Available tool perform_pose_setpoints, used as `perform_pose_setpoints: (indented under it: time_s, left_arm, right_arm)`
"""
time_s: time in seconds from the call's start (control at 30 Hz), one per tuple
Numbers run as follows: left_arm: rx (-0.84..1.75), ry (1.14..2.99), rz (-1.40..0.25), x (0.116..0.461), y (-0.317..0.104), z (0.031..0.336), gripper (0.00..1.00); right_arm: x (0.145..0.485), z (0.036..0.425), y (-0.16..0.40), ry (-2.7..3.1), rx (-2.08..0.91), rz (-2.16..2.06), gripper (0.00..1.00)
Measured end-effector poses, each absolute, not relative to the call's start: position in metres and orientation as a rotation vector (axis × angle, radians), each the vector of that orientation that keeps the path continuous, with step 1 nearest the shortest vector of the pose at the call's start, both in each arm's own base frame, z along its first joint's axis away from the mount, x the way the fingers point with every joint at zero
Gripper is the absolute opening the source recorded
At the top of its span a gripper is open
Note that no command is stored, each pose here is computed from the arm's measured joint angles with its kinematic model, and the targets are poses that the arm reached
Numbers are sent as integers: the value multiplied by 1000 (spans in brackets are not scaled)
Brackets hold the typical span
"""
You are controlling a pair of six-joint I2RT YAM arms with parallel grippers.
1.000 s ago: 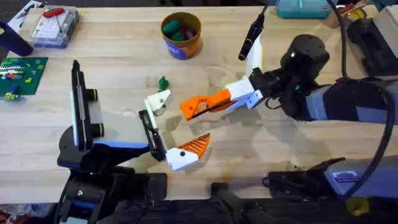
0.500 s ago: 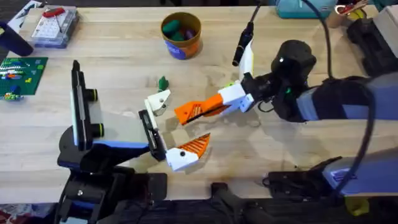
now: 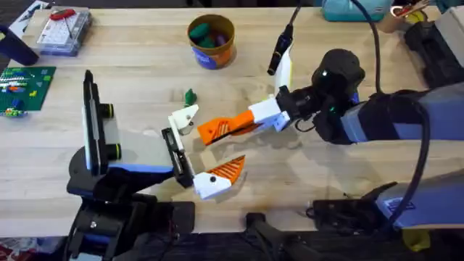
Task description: Pick up the gripper from the table and insert it into the empty holder that is missing its gripper. Then pick up a screw, insert it into the mounting hole, and use the screwdriver to tighten it. Finally, clean up the table by picking up the vegetable and placing it into the bucket.
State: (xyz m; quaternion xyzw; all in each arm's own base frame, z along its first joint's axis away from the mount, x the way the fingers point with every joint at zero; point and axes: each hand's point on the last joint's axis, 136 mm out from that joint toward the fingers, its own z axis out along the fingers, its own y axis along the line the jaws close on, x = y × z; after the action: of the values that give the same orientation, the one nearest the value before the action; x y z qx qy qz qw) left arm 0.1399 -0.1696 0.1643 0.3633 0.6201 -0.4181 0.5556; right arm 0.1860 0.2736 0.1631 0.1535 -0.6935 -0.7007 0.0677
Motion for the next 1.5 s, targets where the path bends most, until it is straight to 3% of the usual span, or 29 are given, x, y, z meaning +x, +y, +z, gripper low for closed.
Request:
perform_pose_setpoints:
  time_s: [1.5]
  left_arm:
    - [858, 1464, -987, 140, -170, 164, 986]
  right_arm:
    - [191, 173, 283, -2089, 423, -2120, 7]
